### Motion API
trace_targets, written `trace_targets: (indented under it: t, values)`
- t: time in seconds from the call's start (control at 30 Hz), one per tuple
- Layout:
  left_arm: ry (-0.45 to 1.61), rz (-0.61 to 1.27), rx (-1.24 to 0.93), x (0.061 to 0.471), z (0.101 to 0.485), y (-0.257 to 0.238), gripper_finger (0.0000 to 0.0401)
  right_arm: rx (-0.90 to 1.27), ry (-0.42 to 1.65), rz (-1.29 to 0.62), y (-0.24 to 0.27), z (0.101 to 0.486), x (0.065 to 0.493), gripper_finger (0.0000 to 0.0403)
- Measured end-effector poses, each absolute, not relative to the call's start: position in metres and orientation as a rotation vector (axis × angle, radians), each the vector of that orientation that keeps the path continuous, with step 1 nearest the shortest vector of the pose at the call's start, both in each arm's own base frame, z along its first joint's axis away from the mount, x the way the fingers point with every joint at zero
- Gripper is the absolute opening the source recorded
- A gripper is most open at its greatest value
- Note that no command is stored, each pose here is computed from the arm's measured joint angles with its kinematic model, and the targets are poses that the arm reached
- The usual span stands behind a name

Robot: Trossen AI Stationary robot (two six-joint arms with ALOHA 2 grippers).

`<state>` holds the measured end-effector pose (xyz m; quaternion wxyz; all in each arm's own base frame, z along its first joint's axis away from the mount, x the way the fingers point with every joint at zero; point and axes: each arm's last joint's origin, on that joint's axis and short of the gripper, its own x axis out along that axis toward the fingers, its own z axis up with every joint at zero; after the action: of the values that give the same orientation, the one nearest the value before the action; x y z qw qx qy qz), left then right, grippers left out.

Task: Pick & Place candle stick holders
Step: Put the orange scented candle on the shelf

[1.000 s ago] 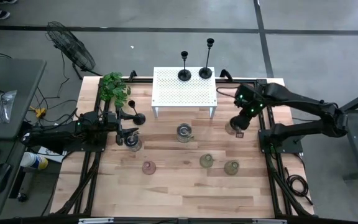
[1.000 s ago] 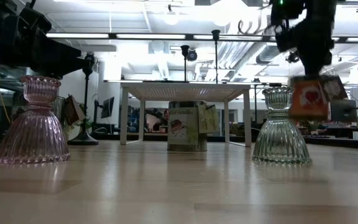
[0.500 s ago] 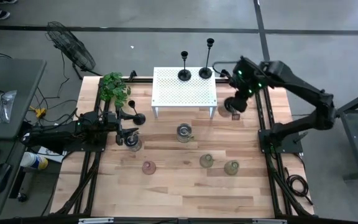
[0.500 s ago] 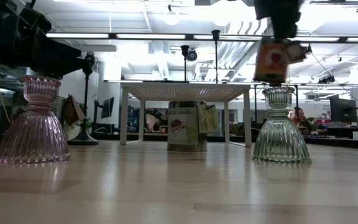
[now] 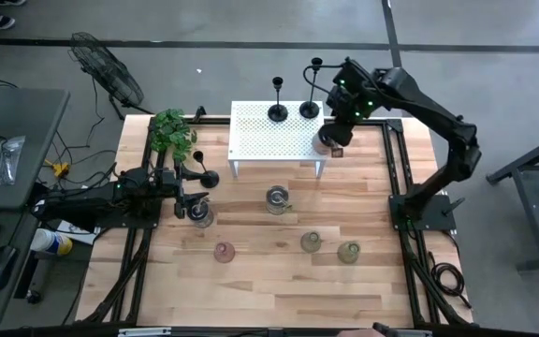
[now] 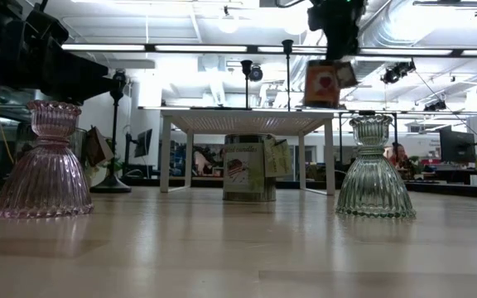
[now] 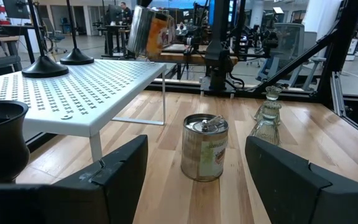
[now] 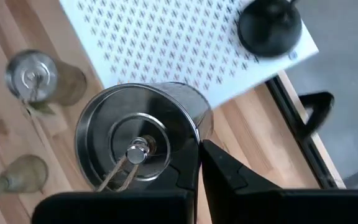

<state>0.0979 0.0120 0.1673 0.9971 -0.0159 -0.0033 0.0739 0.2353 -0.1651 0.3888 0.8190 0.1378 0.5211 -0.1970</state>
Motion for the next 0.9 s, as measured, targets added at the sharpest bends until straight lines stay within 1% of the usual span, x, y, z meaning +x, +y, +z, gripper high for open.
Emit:
trace_targets:
  t: [0.37,0.9]
  values:
    - [-0.007,0.148,-0.032,0.098,0.167,0.012,0.0265,0.297,1.047,-0.417,-0.186,0.377,0.258,0.0004]
    - [-0.007,0.148,-0.032,0.098,0.167,0.012,0.0265,0.298,1.004,-0.471,-0.219,0.362,0.266,0.0004]
